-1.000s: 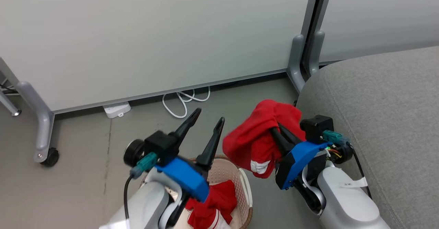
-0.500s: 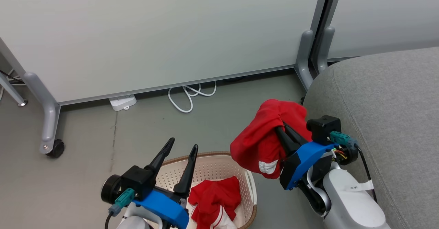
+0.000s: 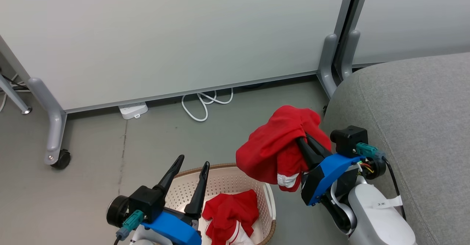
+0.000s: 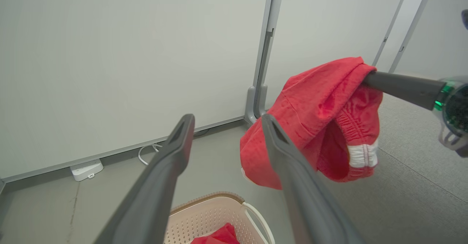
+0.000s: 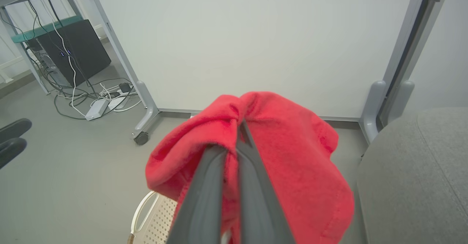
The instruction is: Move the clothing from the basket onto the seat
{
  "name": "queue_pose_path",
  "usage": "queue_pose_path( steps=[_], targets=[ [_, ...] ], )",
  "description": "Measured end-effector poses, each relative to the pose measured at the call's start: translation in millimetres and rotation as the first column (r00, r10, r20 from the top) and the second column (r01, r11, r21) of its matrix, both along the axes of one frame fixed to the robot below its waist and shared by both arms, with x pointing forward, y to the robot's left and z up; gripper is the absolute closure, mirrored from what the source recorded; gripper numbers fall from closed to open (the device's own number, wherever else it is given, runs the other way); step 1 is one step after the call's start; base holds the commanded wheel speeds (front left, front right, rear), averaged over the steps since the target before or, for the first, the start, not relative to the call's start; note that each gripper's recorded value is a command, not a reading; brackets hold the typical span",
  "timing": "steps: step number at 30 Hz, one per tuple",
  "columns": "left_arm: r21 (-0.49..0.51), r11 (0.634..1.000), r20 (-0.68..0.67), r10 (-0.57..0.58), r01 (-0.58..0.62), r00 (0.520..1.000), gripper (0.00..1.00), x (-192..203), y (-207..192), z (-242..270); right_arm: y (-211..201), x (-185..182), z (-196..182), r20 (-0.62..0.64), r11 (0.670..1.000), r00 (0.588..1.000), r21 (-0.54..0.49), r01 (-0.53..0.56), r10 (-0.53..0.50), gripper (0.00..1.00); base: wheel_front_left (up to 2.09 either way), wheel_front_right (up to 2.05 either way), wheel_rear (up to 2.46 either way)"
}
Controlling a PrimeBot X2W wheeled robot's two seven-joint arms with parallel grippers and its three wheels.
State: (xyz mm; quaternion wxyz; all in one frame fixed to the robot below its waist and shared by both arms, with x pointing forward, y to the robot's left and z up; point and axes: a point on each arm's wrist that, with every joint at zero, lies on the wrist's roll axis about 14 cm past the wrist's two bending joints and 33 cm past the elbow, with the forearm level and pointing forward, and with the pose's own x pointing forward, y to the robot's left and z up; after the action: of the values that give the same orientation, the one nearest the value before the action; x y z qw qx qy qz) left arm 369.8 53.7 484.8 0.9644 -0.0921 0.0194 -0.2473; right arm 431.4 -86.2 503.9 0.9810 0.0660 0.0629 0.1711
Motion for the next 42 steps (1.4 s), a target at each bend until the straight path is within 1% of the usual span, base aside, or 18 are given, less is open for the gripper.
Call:
queue_pose_path(
  steps=[6, 11, 20, 26, 33, 42],
  targets=[
    [0.0, 0.999, -0.014, -0.043, 0.043, 0.999, 0.0, -1.8, -11.3, -4.4, -7.8, -1.5, -2.4, -0.007, 1.0, 1.0, 0.002, 0.02, -0.02, 1.0, 0.0, 0.0, 0.0],
    [0.0, 0.996, -0.018, -0.09, 0.09, 0.996, 0.0, 0.9, -24.8, -6.5, -23.2, -4.2, -5.5, -0.016, 0.998, 0.998, 0.001, 0.06, -0.06, 1.0, 0.0, 0.0, 0.0],
    [-0.014, 0.976, -0.012, -0.218, 0.217, 0.976, 0.0, 8.1, -67.9, -5.8, -68.5, -16.0, -11.0, -0.029, 0.984, 0.983, -0.002, 0.18, -0.18, 1.0, 0.0, 0.0, 0.0],
    [-0.023, 0.948, -0.017, -0.319, 0.318, 0.948, 0.0, 4.2, -102.0, -8.1, -105.4, -32.0, -12.5, -0.032, 0.96, 0.959, -0.007, 0.28, -0.28, 1.0, 0.0, 0.0, 0.0],
    [-0.028, 0.905, -0.019, -0.426, 0.425, 0.905, 0.0, -3.2, -137.4, -10.3, -144.3, -55.7, -14.4, -0.038, 0.921, 0.92, -0.009, 0.39, -0.39, 1.0, 0.0, 0.0, 0.0],
    [-0.036, 0.856, -0.017, -0.516, 0.516, 0.856, 0.0, -13.5, -168.9, -10.8, -176.2, -81.4, -16.4, -0.043, 0.875, 0.874, -0.011, 0.485, -0.485, 1.0, 0.0, 0.0, 0.0]
  ],
)
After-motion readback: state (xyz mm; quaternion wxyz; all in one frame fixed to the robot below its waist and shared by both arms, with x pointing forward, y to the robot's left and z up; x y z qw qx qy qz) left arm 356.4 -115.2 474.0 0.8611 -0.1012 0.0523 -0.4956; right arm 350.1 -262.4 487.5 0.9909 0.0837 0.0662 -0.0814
